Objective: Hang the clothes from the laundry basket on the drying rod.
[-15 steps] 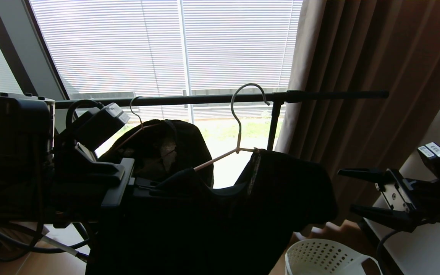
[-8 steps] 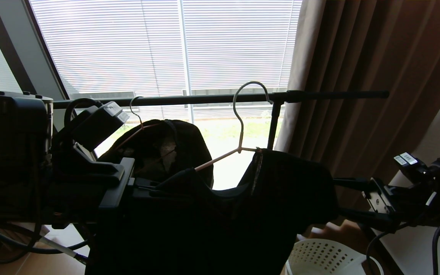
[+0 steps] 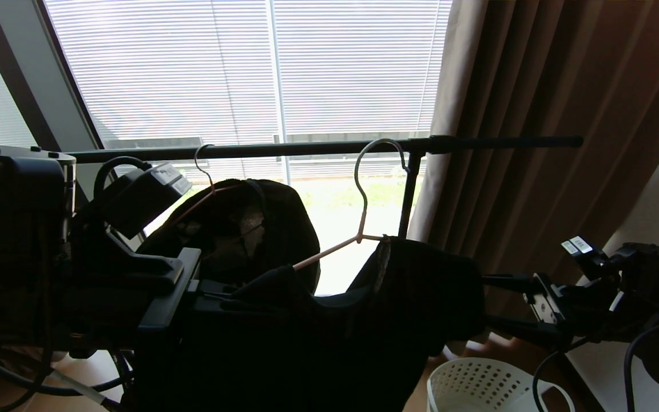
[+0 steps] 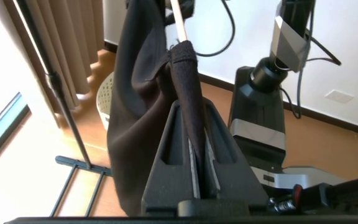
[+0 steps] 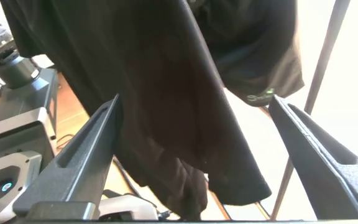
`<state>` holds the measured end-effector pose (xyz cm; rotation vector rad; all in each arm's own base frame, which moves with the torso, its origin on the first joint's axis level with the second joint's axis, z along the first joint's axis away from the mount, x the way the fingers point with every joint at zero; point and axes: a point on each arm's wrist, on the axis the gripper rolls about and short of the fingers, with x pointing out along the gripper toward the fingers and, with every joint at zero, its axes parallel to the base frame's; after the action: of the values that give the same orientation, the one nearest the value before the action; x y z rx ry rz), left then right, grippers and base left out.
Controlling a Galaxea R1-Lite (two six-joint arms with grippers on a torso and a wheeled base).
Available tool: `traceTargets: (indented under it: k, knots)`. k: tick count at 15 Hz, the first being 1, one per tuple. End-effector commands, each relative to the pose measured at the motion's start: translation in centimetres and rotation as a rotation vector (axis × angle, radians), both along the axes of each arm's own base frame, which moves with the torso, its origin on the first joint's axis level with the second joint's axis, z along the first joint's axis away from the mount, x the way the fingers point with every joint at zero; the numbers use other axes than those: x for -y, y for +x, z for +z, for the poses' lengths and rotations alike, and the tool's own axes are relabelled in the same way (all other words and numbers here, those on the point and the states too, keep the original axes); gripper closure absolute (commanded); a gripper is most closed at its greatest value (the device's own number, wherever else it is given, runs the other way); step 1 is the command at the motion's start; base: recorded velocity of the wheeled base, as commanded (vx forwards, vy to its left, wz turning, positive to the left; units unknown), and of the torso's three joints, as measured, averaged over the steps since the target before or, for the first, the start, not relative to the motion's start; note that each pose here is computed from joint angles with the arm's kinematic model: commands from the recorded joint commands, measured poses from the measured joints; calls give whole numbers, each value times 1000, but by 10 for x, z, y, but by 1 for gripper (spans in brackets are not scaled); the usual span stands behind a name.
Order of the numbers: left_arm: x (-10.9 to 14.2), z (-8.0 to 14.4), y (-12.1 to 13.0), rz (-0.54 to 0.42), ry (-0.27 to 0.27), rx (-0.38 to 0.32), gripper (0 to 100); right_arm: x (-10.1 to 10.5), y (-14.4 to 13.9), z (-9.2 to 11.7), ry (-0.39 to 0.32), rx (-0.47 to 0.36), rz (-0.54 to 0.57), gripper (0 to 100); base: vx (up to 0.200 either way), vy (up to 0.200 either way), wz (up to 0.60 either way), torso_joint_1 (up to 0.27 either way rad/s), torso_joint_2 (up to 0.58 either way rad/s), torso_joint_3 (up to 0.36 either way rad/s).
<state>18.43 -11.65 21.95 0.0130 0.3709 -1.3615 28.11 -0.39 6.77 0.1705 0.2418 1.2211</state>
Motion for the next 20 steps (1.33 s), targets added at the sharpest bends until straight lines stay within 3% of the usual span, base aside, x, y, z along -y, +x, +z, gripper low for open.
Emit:
traceTargets:
  k: [1, 11, 12, 15, 20]
  knots:
    - [-2, -1, -2, -11, -6, -7, 100, -2, 0, -1, 2, -18, 0, 0, 0, 0, 0, 0, 0, 0]
    - [-5, 1, -6, -12, -12, 2, 100, -2, 0, -3, 2, -21, 0, 0, 0, 0, 0, 0, 0, 0]
    - [-5, 1, -6, -12, -13, 2, 100, -2, 0, -2, 3, -21, 0, 100, 0, 0, 0, 0, 0, 0]
    - [-7, 1, -6, -3, -12, 3, 100, -1, 1, -3, 3, -22, -1, 100, 0, 0, 0, 0, 0, 0]
    - [-16, 2, -10, 33, -19, 6, 100, 19, 8, 4, 20, -29, -68, 100, 0, 0, 0, 0, 0, 0]
